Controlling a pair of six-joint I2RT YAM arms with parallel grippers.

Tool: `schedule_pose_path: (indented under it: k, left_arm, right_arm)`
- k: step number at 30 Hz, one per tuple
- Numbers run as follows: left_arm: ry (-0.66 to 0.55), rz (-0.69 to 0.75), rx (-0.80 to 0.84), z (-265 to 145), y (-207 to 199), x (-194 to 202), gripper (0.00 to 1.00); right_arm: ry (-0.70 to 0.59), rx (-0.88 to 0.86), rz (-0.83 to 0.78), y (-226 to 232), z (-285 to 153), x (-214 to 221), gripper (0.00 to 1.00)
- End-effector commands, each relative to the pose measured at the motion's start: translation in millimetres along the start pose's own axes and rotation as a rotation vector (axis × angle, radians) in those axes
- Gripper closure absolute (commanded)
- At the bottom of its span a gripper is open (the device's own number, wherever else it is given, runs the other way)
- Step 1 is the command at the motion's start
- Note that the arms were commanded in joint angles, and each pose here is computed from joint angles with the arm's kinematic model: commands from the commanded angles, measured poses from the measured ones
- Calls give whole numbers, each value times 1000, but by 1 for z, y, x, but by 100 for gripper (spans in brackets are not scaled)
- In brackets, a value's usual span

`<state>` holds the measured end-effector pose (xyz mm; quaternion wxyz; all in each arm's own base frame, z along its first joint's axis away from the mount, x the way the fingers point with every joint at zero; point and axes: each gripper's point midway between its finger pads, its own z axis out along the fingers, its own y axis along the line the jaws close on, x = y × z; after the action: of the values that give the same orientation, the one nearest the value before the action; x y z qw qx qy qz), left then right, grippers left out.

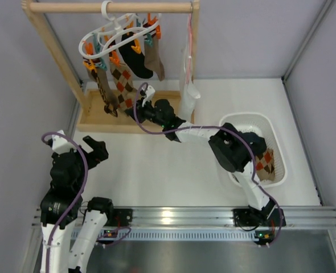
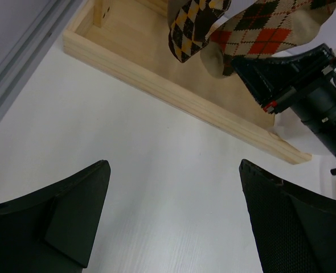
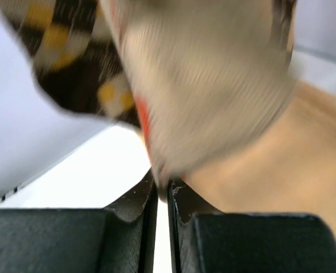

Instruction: Remove the socks clipped to the hanger

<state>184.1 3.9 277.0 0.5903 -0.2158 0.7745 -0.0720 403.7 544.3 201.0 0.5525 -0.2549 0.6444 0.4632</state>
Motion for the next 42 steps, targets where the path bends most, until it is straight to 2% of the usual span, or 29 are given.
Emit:
schedule_pose_path:
  k: [1, 3, 4, 5, 6, 8, 10, 11, 13, 19, 20, 21, 28, 38, 42]
  left_arm:
    - [-34, 1, 76, -1, -18, -15, 1]
    - [-13, 2, 129, -3, -30, -17, 1]
    - [-8, -7, 153, -5, -36, -20, 2]
    - [-12, -23, 223, -14, -51, -30, 1]
    - [-13, -30, 248, -15, -58, -36, 1]
    - [-48, -57, 301, -24, -75, -60, 1]
    - [-73, -65, 324, -29, -85, -79, 1]
    - [-110, -65, 342, -38, -93, -100, 1]
    - [-70, -47, 334, -21, -105, -108, 1]
    - [-85, -49, 352, 2, -142, -161, 1]
    - [-66, -46, 335, 16, -146, -162, 1]
    - [-96, -52, 342, 13, -151, -177, 1]
    - [-122, -13, 300, 45, -163, -203, 1]
    - [-129, 54, 200, 81, -162, -208, 1]
    - [-144, 99, 171, 91, -181, -207, 1]
  right_arm:
    - [-245, -50, -98, 70, -27, -89, 92]
    - [-238, 3, -108, 68, -39, -81, 92]
    - [-256, -2, -111, 80, -48, -90, 92]
    - [-255, 1, -111, 83, -54, -89, 92]
    - [-250, 3, -99, 83, -63, -78, 92]
    - [-276, -8, -91, 94, -82, -85, 93]
    - [-280, 24, -87, 93, -89, -84, 100]
    - [-280, 29, -92, 94, -92, -84, 100]
    - [-269, 45, -100, 97, -98, -82, 100]
    - [-219, 84, -172, 115, -101, -73, 100]
    - [-215, 94, -188, 116, -103, -71, 100]
    - [-212, 84, -194, 124, -104, -69, 100]
    - [-174, 82, -204, 136, -109, -52, 100]
    - [-107, 150, -252, 129, -97, -25, 100]
    - [-74, 172, -278, 127, -81, -15, 100]
